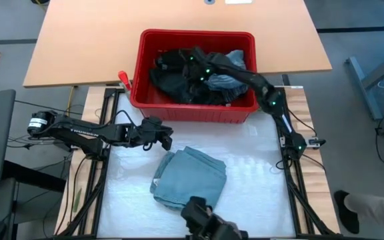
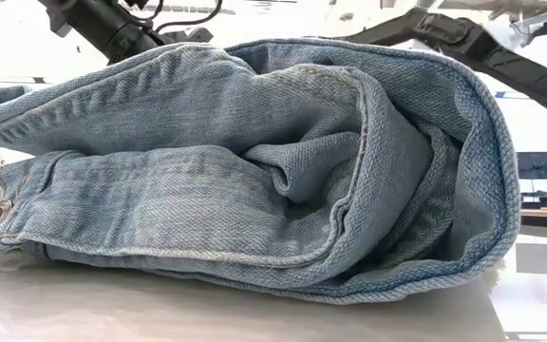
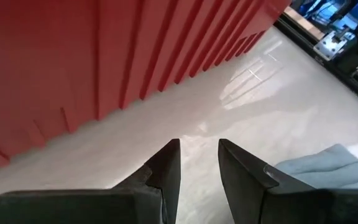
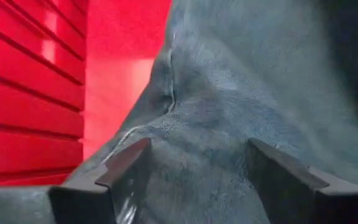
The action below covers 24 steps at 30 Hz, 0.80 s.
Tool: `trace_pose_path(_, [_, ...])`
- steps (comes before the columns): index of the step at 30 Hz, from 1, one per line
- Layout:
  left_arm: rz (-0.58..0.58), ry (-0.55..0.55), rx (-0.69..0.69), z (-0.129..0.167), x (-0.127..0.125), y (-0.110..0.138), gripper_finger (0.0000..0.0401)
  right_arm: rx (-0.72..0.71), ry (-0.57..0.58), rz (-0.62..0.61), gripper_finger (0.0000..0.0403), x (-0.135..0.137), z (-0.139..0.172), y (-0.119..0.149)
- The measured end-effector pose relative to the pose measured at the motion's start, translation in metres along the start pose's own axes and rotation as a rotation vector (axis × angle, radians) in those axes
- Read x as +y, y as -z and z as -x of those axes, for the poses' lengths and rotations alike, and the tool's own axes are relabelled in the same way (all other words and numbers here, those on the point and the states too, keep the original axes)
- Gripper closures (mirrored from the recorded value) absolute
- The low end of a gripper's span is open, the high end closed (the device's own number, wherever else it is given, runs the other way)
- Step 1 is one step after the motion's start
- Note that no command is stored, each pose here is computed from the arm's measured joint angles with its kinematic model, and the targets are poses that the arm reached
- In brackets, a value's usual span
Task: Fold Laundry from Bin
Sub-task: Remove the dark blue pants from the red laundry bin
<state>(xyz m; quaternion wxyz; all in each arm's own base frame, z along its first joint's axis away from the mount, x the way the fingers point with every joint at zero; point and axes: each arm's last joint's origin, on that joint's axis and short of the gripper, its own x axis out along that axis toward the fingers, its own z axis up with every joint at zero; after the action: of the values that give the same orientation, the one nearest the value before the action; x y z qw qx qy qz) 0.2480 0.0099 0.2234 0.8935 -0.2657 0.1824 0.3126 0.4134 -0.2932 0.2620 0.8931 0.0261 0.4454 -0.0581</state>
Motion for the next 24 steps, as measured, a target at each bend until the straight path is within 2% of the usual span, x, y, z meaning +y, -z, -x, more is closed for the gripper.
trace_pose_path(3, [0.016, 0.014, 0.024, 0.0, -0.002, 0.004, 0.0306, 0.038, -0.008, -0.007, 0.0106, 0.0, -0.021, 0.007])
trace_pose_path(6, [0.015, 0.023, 0.039, -0.001, -0.004, 0.007, 0.0306, 0.079, 0.055, -0.011, 0.0107, -0.002, -0.036, 0.011])
trace_pose_path(8, [0.003, 0.017, 0.056, -0.001, -0.004, 0.01, 0.0306, 0.105, 0.098, -0.021, 0.0122, -0.001, -0.043, 0.013])
trace_pose_path(11, [0.009, 0.02, 0.055, -0.004, -0.006, 0.011, 0.0306, 0.13, 0.139, -0.017, 0.0183, 0.001, -0.049, 0.013])
trace_pose_path(13, [0.005, 0.019, 0.07, -0.005, -0.006, 0.013, 0.0306, 0.143, 0.176, -0.016, 0.0256, 0.002, -0.049, 0.012])
trace_pose_path(15, [0.006, 0.024, 0.071, -0.006, -0.007, 0.015, 0.0306, 0.145, 0.181, -0.015, 0.0346, 0.002, -0.043, 0.01])
trace_pose_path(16, [-0.001, 0.024, 0.083, -0.006, -0.007, 0.016, 0.0306, 0.137, 0.177, -0.014, 0.0372, 0.003, -0.038, 0.007])
trace_pose_path(19, [-0.006, 0.031, 0.087, -0.005, -0.008, 0.018, 0.0306, 0.064, 0.194, -0.026, 0.0378, 0.008, -0.009, -0.007])
trace_pose_path(24, [-0.03, 0.04, 0.096, -0.003, -0.01, 0.02, 0.0306, -0.078, 0.247, 0.011, 0.0383, 0.019, 0.065, -0.03])
